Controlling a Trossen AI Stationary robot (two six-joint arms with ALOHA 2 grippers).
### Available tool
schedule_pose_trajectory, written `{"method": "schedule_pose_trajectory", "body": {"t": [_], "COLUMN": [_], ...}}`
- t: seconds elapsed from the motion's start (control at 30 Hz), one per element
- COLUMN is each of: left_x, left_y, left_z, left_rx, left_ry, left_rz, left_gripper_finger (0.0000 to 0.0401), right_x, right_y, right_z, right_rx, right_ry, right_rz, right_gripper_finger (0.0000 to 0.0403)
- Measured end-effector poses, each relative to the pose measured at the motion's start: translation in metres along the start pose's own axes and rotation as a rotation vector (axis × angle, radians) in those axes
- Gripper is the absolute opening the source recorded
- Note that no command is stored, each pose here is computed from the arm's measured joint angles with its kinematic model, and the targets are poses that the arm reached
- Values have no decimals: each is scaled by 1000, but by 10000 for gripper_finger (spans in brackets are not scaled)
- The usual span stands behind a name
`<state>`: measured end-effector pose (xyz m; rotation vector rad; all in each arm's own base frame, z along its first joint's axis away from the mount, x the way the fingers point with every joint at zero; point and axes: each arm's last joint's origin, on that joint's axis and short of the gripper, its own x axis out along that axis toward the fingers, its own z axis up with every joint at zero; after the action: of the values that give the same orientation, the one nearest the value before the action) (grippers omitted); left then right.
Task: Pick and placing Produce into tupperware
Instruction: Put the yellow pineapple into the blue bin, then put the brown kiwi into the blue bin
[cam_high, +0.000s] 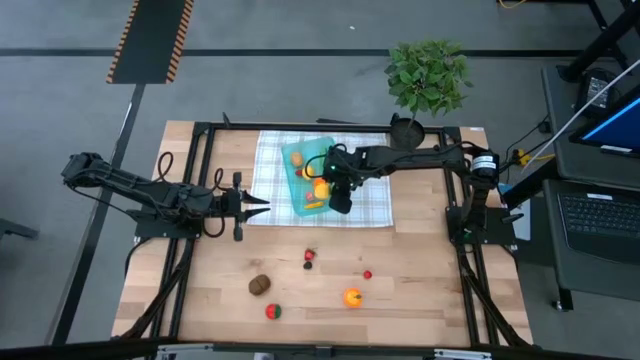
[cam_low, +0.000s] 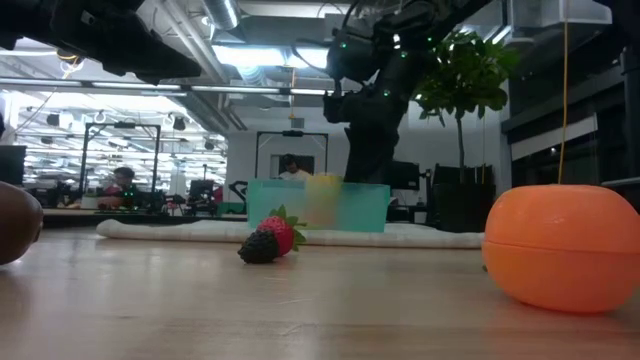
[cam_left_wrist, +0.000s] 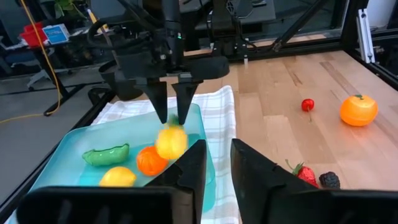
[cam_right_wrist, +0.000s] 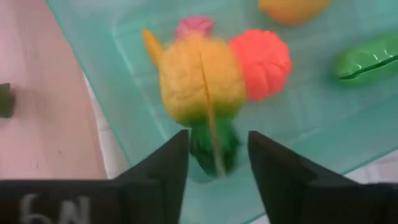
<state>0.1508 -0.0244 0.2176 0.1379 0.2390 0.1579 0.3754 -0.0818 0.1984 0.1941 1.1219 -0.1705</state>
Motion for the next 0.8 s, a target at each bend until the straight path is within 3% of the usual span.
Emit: {"method": "schedule_pose_trajectory", "body": {"t": [0.2,0.47,0.67,0.8], "left_x": [0,0,0,-1], "left_y": [0,0,0,1], "left_z": [0,1,6,11], "left_rx": [0,6,-2,-27], "left_ry": [0,-8,-57,-112], "left_rz": [0,1,5,10], "left_gripper_finger": [77,90,107,128], "right_x": [0,-5,-20,-26], "right_y": [0,3,18,26], "right_z": [1,2,13,19], "right_rx": [-1,-30,-132,-182], "right_ry": [-9,-25,-179,-368], "right_rz": [0,-1,10,4], "right_gripper_finger": [228,242,241,238]}}
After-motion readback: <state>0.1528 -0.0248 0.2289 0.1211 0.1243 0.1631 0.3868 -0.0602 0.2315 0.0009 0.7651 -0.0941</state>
